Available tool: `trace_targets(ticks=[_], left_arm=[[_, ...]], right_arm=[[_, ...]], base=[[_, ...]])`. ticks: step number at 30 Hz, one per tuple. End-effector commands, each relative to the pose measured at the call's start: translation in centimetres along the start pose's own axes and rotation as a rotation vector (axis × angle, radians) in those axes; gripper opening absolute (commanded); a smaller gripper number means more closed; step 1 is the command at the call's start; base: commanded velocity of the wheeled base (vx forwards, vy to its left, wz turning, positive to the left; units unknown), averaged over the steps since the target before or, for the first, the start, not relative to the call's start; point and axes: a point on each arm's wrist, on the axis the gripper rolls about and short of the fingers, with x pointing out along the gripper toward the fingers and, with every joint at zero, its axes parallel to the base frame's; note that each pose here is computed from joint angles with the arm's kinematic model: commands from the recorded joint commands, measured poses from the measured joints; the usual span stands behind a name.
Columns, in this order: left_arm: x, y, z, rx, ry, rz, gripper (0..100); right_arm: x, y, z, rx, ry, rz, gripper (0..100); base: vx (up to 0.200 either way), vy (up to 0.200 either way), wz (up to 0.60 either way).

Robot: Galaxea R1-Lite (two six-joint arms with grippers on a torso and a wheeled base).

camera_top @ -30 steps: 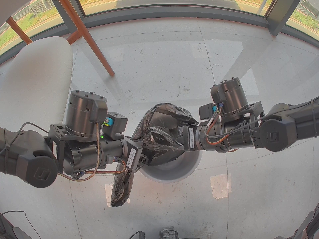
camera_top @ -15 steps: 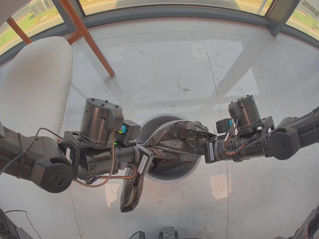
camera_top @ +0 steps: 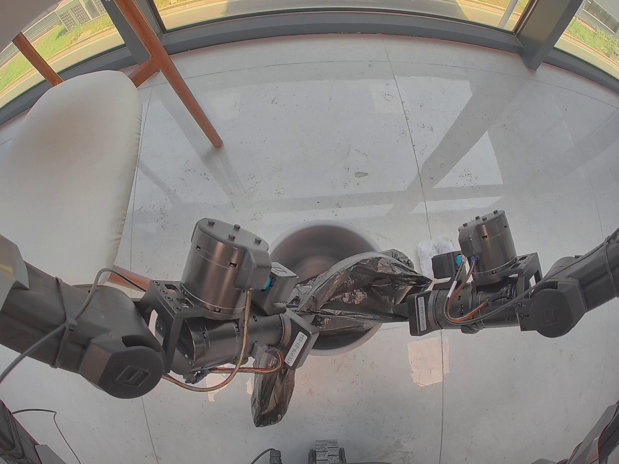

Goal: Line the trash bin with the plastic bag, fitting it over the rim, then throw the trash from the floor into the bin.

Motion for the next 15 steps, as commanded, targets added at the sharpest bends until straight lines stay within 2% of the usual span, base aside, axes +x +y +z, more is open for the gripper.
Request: trace_targets(ticks=[1, 2, 12, 15], left_arm=[[0.2, -0.2, -0.2, 0.004, 0.009, -0.007, 0], [0.5, -0.3, -0.3, 0.005, 0.014, -0.008, 100], [1.3, -0.3, -0.2, -0.016, 0.022, -0.009, 100], [1.8, -0.3, 0.6, -0.020, 0.000, -0.006, 100]], right_arm=[[-0.1, 0.0, -0.3, -0.002, 0.009, 0.000, 0], [-0.1, 0.1, -0.4, -0.002, 0.011, 0.001, 0], [-0.1, -0.1, -0.3, 0.001, 0.006, -0.003, 0], [-0.1, -0.1, -0.3, 0.001, 0.005, -0.003, 0]], base=[[0.000, 0.000, 0.00], [0.000, 0.000, 0.00], [0.000, 0.000, 0.00], [0.000, 0.000, 0.00]])
